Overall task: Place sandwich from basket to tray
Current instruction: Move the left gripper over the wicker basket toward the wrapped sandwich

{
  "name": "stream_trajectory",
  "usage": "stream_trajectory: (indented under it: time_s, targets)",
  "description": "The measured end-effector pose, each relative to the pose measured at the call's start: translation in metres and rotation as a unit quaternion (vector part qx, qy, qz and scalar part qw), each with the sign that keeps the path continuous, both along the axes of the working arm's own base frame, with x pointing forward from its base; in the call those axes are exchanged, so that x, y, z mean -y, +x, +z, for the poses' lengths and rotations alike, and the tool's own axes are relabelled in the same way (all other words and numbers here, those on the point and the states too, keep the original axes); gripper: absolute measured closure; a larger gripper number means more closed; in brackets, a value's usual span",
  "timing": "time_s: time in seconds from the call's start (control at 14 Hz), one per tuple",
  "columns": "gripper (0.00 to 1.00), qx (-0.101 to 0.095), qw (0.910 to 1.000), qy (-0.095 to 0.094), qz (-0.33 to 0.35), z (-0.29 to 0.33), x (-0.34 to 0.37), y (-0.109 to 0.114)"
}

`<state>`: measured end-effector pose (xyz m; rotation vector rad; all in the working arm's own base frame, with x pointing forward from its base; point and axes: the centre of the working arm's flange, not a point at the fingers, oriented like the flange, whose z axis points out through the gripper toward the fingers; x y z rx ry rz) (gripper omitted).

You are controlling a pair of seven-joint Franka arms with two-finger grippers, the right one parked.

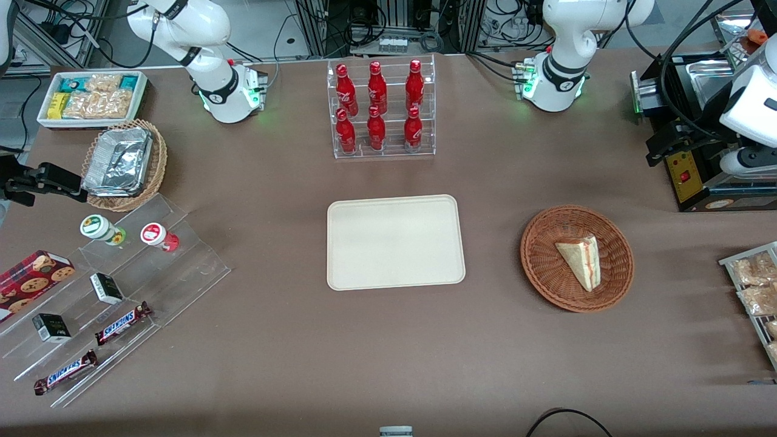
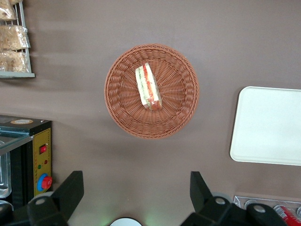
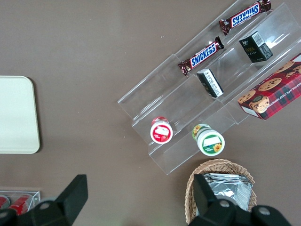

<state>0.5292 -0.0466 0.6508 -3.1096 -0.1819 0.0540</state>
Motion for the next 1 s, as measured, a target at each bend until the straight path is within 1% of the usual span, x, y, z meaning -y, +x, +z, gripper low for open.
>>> stream_trajectory:
  time_s: [0.21,0.36,0.64,0.79,0.86,1.0]
  targets:
    - [0.00,-0.002,1.0000,0.000,0.003,-0.002,-0.003,0.002]
    - [0.00,-0.008,0.9999,0.000,0.007,-0.015,-0.007,0.010]
    - [0.00,-0.018,0.9998,0.001,0.009,-0.090,-0.007,0.054]
    - [0.00,-0.017,0.9997,0.001,0.017,-0.132,-0.005,0.073]
    - [0.00,-0.013,0.9996,0.001,0.027,-0.153,-0.005,0.078]
    - [0.00,-0.004,0.9983,0.001,0.058,-0.192,-0.005,0.081]
